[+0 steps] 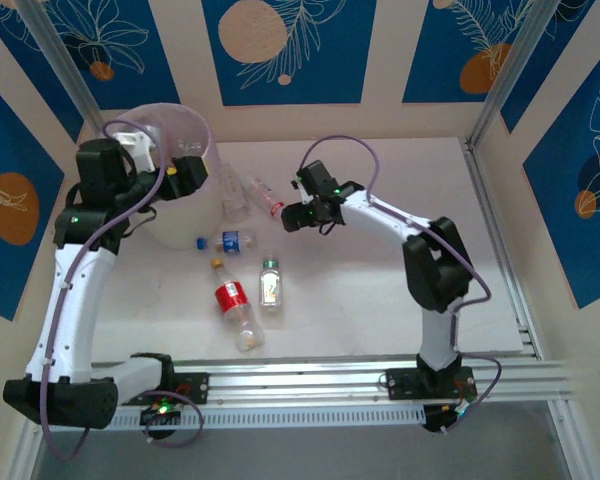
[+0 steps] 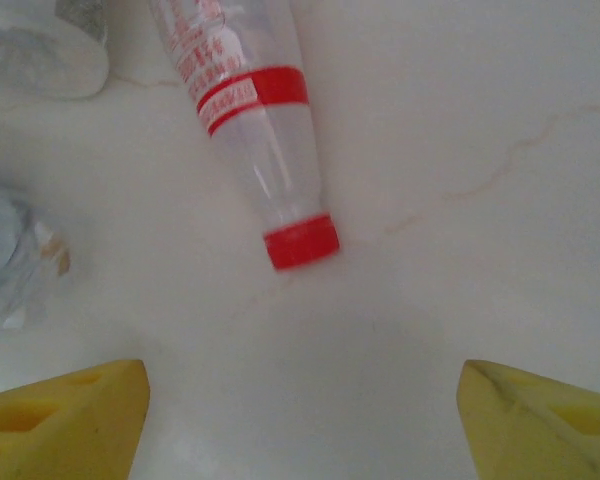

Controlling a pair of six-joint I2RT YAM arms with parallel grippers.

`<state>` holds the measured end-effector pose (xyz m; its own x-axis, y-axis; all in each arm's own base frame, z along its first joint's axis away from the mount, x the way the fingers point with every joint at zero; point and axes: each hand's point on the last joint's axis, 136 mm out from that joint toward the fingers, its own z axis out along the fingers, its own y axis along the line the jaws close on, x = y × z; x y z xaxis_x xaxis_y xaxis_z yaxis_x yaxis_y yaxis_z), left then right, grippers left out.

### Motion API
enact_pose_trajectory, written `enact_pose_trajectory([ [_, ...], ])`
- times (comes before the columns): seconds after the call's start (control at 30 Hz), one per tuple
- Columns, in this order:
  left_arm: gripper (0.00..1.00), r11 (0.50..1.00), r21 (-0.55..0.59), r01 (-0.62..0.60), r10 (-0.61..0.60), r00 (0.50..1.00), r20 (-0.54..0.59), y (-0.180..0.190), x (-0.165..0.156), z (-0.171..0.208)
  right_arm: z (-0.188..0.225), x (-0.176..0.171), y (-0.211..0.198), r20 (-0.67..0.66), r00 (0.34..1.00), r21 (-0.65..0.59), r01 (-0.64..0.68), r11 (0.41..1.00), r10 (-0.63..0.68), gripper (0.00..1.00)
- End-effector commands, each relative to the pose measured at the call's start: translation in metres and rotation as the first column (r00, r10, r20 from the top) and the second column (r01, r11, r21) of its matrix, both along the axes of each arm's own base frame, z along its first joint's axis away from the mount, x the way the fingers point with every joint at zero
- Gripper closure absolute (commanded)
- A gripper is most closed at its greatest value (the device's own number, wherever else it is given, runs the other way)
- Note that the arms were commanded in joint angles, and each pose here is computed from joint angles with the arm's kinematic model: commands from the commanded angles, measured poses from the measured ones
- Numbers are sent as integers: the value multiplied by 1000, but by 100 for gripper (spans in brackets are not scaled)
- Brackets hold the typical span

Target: Put the plastic bottles in the bin

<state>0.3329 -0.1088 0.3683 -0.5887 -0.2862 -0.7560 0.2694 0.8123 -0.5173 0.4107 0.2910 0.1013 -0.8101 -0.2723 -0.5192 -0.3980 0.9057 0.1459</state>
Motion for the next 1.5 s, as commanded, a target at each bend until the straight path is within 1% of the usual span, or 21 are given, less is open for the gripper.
enact_pose_trajectory([
  [0.0, 8, 999, -7, 36, -36, 999, -26, -20, -19, -4, -6, 13, 18, 0, 1000, 7, -21, 1000, 21, 19],
  [0.03, 8, 999, 30, 21, -19, 998, -53, -18, -25, -13, -11, 16, 22, -9, 1000, 10, -20, 1000, 20, 19],
  [0.13, 9, 996, 86, 11, -1, 993, -118, -19, -47, -36, -15, 19, 27, -36, 999, 26, 8, 1000, -7, 20],
  [0.23, 9, 989, 146, -5, 32, 983, -178, -16, -73, -59, -1, 18, 31, -26, 1000, 83, 17, 996, -15, 20],
  [0.3, 9, 986, 167, -25, 61, 975, -214, -11, -86, -74, 8, 14, 28, -29, 999, 90, 16, 996, -13, 18],
  [0.43, 10, 984, 178, -29, 85, 947, -311, -13, -111, -109, 27, 4, 13, -43, 999, 117, 30, 993, -25, 15],
  [0.57, 9, 973, 225, -57, 150, 893, -424, -13, -131, -155, 49, -8, -15, -44, 996, 156, 85, 984, -79, 13],
  [0.7, 9, 970, 227, -91, 196, 845, -498, -15, -138, -196, 66, -24, -47, -45, 989, 186, 148, 971, -142, 11],
  [0.77, 9, 973, 204, -111, 206, 819, -536, -21, -139, -219, 72, -35, -64, -45, 984, 191, 175, 966, -170, 11],
  [0.87, 12, 977, 167, -131, 205, 782, -589, -29, -140, -253, 75, -51, -85, -35, 979, 183, 206, 961, -203, 10],
  [0.93, 13, 977, 160, -139, 208, 765, -609, -33, -140, -270, 71, -59, -98, -36, 973, 172, 232, 957, -229, 10],
  [1.03, 13, 975, 171, -144, 220, 752, -621, -33, -140, -285, 61, -72, -115, -56, 963, 153, 270, 951, -264, 10],
  [1.1, 13, 978, 156, -140, 208, 749, -629, -37, -140, -291, 54, -78, -122, -71, 957, 150, 290, 945, -282, 10],
  [1.2, 12, 982, 133, -132, 187, 717, -671, -44, -143, -311, 44, -85, -128, -92, 948, 147, 317, 937, -306, 10],
  [1.3, 13, 984, 124, -128, 178, 706, -686, -49, -145, -326, 38, -90, -129, -111, 942, 148, 332, 932, -318, 10],
  [1.4, 16, 980, 158, -122, 197, 708, -678, -45, -144, -329, 36, -93, -129, -119, 939, 151, 338, 929, -322, 10],
  [1.47, 20, 978, 172, -117, 204, 711, -673, -43, -143, -329, 36, -94, -129, -118, 940, 151, 337, 929, -321, 10],
])
